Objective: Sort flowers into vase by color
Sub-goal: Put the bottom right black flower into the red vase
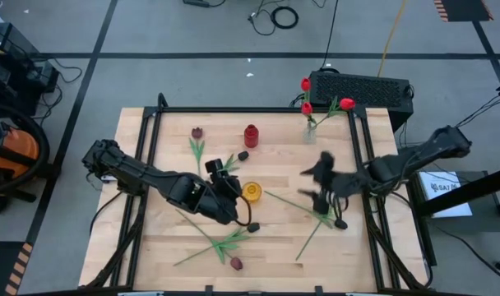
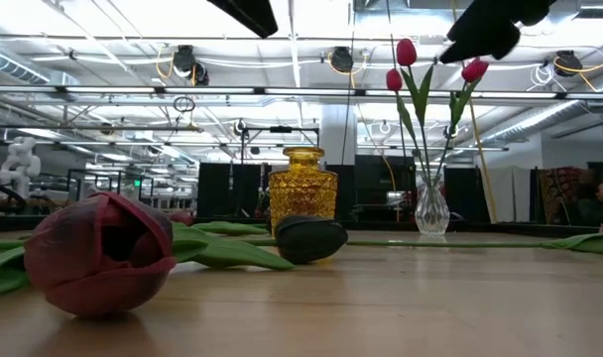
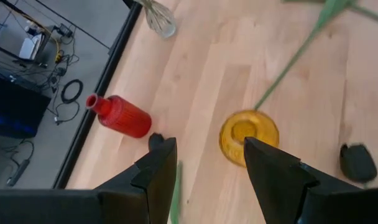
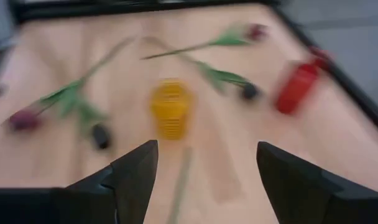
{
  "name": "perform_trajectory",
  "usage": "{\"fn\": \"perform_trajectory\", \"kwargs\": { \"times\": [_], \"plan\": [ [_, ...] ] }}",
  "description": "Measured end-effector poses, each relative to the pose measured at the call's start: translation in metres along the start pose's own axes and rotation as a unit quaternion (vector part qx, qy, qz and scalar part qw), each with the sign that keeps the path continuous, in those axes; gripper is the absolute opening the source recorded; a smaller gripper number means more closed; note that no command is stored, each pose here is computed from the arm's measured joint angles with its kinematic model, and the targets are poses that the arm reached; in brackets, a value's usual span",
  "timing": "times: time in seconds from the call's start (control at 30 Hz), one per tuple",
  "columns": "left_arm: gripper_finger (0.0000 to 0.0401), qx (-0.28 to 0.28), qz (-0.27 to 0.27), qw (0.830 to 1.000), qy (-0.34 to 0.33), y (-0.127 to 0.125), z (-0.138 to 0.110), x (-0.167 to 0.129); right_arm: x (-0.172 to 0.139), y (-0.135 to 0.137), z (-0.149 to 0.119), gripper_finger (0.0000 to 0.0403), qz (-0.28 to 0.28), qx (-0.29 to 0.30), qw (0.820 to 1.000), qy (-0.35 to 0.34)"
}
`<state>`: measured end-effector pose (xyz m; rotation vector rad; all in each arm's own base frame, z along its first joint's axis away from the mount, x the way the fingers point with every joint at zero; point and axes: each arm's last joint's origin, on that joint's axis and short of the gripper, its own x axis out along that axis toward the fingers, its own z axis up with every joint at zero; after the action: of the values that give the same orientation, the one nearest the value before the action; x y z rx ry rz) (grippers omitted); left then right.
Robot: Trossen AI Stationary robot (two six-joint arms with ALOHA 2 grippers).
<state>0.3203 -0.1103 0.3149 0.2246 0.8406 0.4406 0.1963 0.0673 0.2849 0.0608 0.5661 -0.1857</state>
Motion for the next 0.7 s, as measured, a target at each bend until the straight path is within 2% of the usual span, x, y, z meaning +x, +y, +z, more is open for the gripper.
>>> {"fn": "perform_trajectory", "kwargs": {
  "times": [0.1, 0.2, 0.33, 0.5, 0.6, 0.7],
  "plan": [
    [0.0191, 0.006, 0.005, 1.0, 0.01, 0.0, -0.003, -0.001, 0.011, 0.016, -0.002, 0.0265, 0.074, -0.067, 0.995, -0.011],
    [0.0191, -0.008, 0.032, 0.999, 0.005, 0.003, -0.003, 0.0, 0.017, 0.024, 0.003, 0.0265, 0.111, -0.094, 0.989, -0.034],
    [0.0191, -0.022, 0.053, 0.998, 0.004, 0.007, -0.004, 0.012, 0.02, 0.027, 0.008, 0.0265, 0.113, -0.111, 0.985, -0.062],
    [0.0191, -0.017, 0.085, 0.995, 0.058, 0.015, -0.03, 0.046, 0.021, 0.024, 0.01, 0.0265, 0.105, -0.108, 0.986, -0.071],
    [0.0191, -0.079, 0.143, 0.982, 0.096, 0.033, -0.048, 0.054, 0.021, 0.023, 0.01, 0.0265, 0.096, -0.11, 0.987, -0.072],
    [0.0191, -0.121, 0.175, 0.969, 0.127, 0.049, -0.06, 0.057, 0.022, 0.022, 0.011, 0.0265, 0.076, -0.123, 0.987, -0.075]
  ]
}}
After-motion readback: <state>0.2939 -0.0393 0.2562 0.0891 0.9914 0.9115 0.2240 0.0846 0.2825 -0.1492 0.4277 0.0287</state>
